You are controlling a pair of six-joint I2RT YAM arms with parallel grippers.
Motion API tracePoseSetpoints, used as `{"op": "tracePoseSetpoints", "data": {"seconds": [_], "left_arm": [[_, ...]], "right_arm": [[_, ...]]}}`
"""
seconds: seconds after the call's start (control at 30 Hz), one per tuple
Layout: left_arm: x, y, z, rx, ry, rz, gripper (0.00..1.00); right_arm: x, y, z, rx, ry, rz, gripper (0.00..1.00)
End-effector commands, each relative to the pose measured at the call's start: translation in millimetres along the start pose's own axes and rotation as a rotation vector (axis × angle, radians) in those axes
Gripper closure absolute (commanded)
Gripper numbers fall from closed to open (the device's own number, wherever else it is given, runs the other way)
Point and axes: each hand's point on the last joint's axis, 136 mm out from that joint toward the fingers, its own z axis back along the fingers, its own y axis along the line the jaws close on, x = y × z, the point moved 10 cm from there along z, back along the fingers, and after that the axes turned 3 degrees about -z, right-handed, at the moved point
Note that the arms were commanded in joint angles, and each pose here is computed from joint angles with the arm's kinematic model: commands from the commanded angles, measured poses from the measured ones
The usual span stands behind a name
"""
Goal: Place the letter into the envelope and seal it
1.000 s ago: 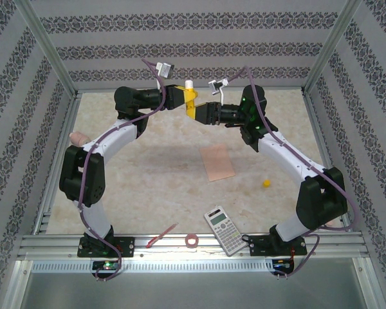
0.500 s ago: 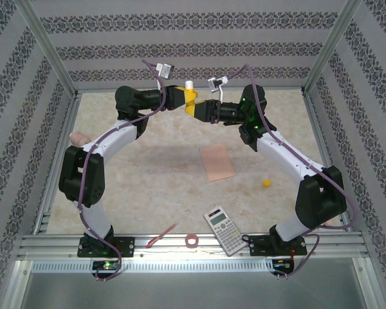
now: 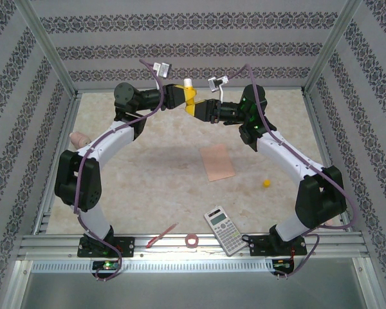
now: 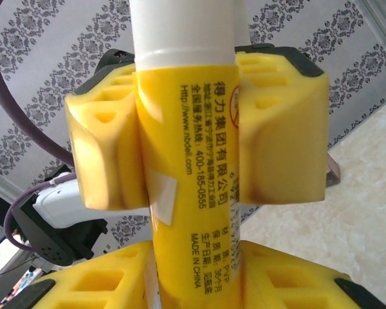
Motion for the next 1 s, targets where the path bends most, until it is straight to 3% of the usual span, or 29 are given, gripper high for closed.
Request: {"op": "tracePoseSetpoints", "data": {"seconds": [0.0,0.53,0.7,0.97], "left_arm": [[3.8,-9.0,1.3,0.008,-0.020,-0.051,1.00],[3.8,-4.9,4.0,0.043,-0.031,-0.039,1.00],[4.0,-3.3,5.6,0.066,-0.039,-0.036,1.00],[1.2,-1.7,7.8,0.146,-0.026,-0.033,1.00]], "right_arm": [[2.6,6.3,-1.9,0.031,-0.001,0.041,0.65],[2.4,6.2,-0.4,0.028,-0.003,0.038,0.69],[2.5,5.2,-0.5,0.021,-0.009,0.031,0.76],[0.5,6.2,-4.1,-0.082,-0.033,0.045,0.79]]}}
